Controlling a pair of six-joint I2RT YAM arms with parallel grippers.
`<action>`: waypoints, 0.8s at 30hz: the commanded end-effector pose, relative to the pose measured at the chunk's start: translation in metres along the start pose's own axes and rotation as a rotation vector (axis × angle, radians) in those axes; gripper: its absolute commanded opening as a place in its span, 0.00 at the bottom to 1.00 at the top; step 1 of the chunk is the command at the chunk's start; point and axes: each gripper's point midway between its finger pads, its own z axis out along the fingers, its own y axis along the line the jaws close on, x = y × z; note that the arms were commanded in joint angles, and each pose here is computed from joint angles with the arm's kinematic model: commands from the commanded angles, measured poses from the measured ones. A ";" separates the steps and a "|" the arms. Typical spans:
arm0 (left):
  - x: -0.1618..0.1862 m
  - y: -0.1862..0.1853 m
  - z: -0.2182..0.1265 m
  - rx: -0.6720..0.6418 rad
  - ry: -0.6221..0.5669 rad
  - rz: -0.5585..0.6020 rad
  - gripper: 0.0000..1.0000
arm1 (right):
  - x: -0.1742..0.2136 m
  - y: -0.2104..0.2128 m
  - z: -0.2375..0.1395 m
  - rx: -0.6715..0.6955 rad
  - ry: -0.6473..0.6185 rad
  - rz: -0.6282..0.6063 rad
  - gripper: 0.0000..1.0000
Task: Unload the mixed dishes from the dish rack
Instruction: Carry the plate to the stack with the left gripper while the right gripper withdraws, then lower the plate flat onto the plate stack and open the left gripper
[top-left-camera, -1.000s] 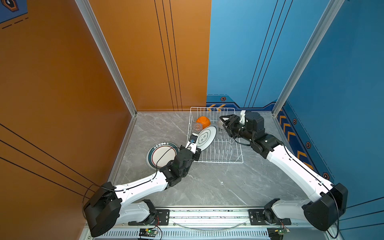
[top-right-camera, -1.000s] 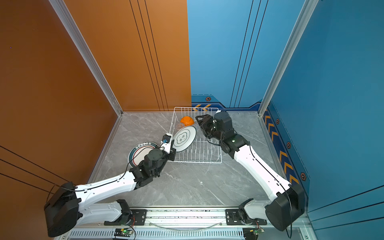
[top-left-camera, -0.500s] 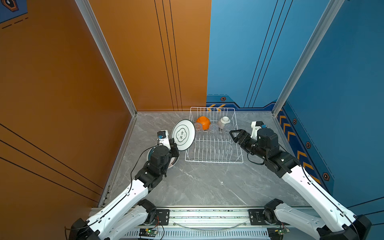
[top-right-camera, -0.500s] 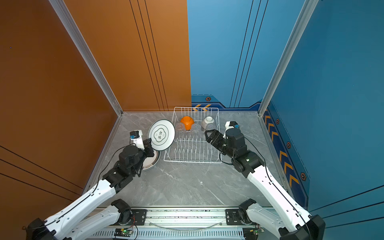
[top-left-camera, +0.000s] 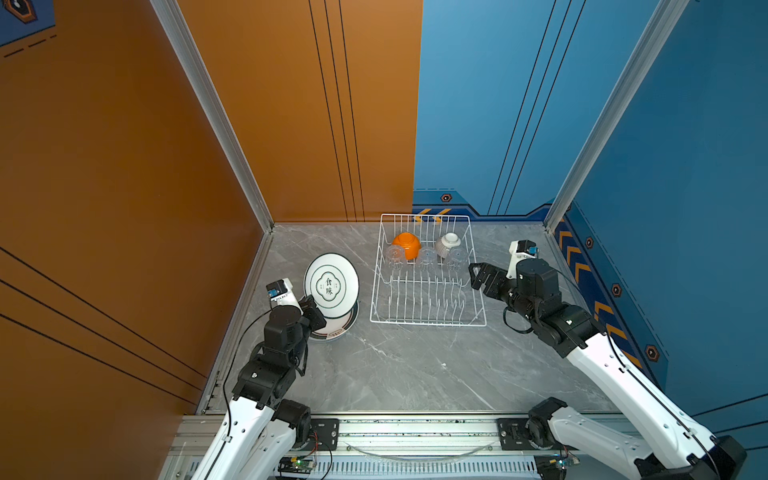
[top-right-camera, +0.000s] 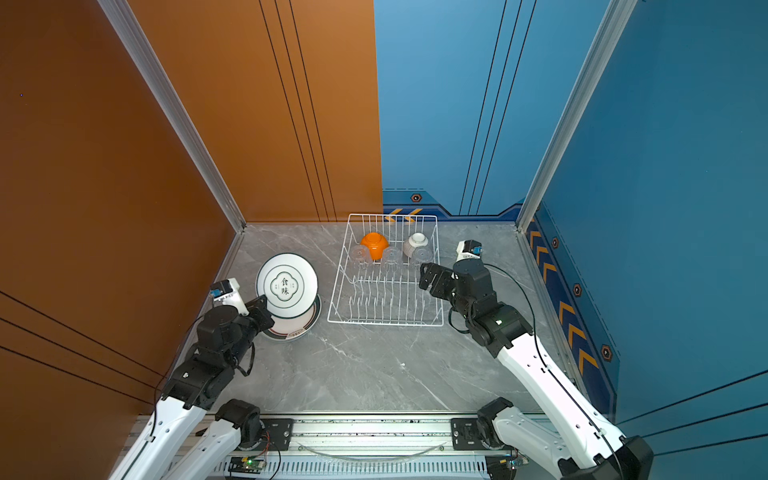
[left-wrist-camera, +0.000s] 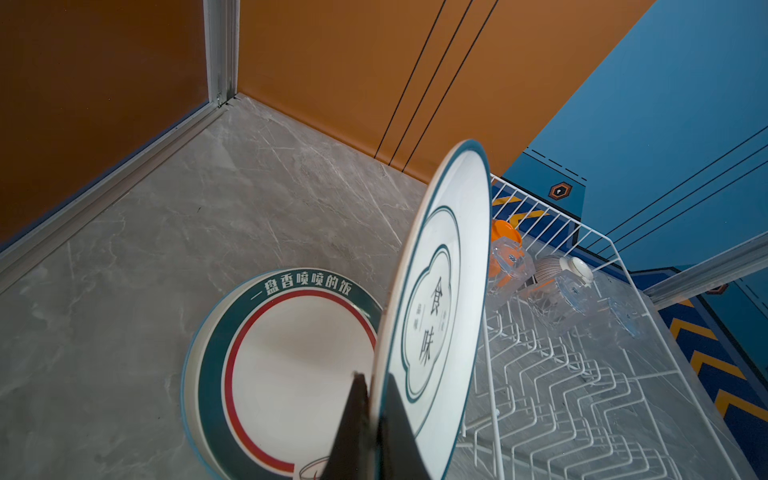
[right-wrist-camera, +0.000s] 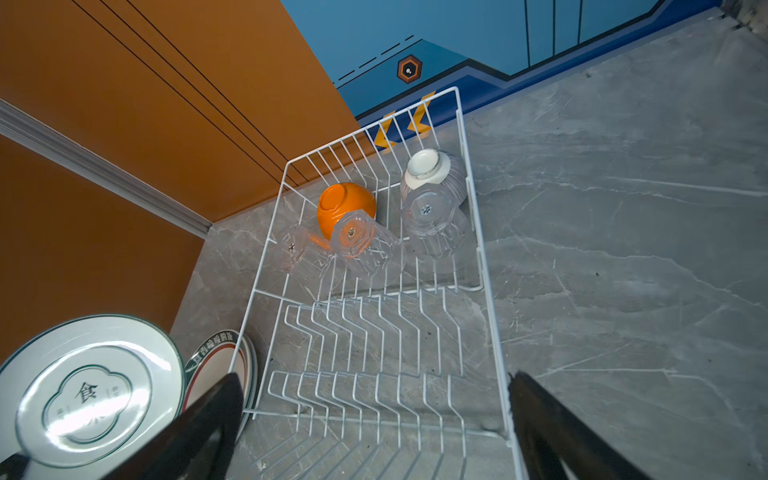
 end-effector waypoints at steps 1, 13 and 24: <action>0.011 0.002 -0.002 0.026 0.032 -0.082 0.00 | -0.007 -0.023 0.001 0.112 -0.070 -0.075 1.00; 0.024 -0.007 0.019 0.048 0.113 -0.114 0.00 | -0.043 -0.047 -0.006 0.300 -0.236 -0.161 1.00; 0.028 0.025 0.034 -0.046 0.137 -0.195 0.00 | -0.036 -0.043 0.014 0.284 -0.211 -0.143 1.00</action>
